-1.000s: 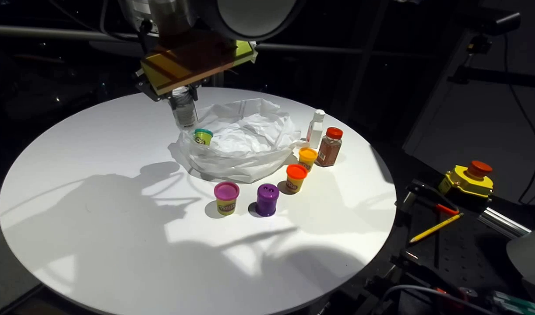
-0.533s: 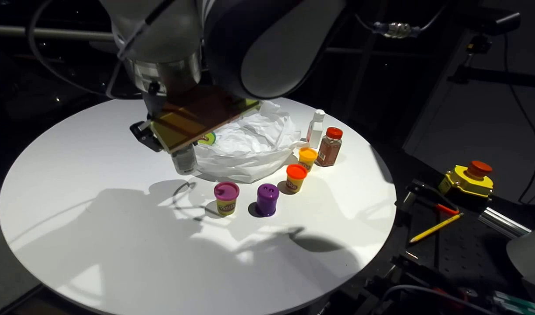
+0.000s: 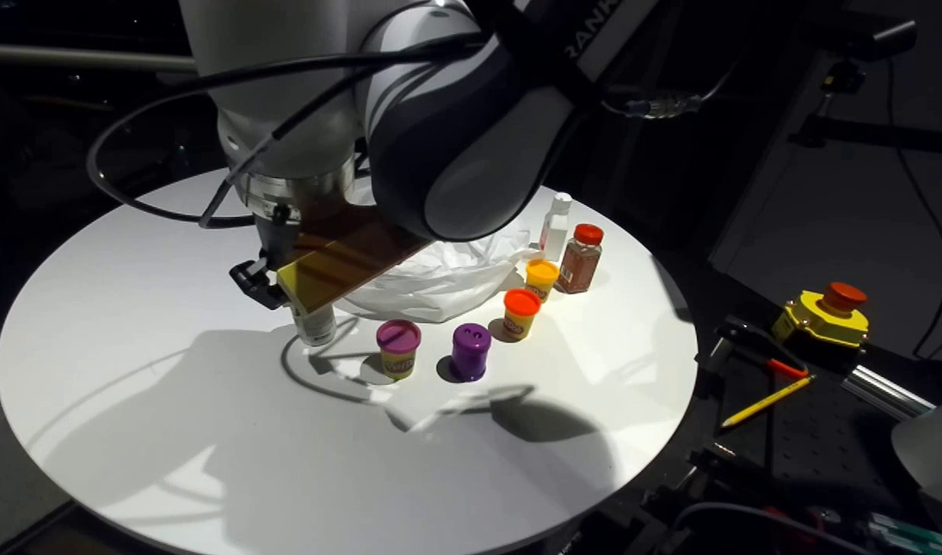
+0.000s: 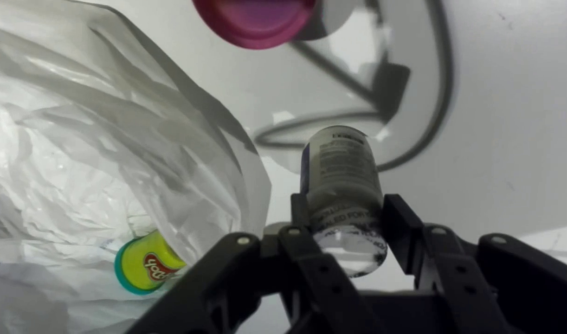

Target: Pick up the bottles and containers from the plastic bag and put them on the table.

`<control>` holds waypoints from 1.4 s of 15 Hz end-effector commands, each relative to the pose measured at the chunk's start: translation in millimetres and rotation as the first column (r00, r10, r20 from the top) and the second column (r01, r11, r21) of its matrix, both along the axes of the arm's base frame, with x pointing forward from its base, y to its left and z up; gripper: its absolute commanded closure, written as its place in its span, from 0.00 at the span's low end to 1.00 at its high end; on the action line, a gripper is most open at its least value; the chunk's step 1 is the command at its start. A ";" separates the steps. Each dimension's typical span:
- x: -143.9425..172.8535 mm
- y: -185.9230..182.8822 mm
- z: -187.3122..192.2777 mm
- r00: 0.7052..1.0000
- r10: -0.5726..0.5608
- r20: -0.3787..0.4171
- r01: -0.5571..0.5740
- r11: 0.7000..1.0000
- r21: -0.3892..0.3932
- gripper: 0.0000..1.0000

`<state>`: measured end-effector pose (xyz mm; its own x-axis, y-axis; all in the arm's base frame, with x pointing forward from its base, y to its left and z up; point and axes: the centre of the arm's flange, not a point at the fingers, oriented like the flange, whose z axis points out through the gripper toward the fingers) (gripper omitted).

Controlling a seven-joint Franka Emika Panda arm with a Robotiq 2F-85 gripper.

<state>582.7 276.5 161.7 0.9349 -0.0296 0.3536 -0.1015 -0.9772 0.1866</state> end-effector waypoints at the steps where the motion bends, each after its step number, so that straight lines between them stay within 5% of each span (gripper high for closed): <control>1: -7.4 15.4 -1.1 0.998 0.069 0.009 -0.069 0.995 0.072 0.81; 4: -13.9 21.5 -1.7 0.995 0.096 0.009 -0.097 0.992 0.083 0.81; 5: -14.6 21.9 -0.3 0.994 0.106 0.011 -0.106 0.992 0.061 0.31; 10: -7.3 23.5 42.8 0.998 0.064 0.013 -0.065 0.998 0.010 0.01; 16: 28.4 -19.8 82.4 0.993 -0.110 -0.038 0.110 0.994 -0.005 0.00; 21: 52.9 -80.9 61.5 0.966 -0.237 -0.104 0.244 0.968 0.059 0.00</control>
<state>617.7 221.1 230.2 0.9381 -0.2068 0.2778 -0.2618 -0.9487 0.1776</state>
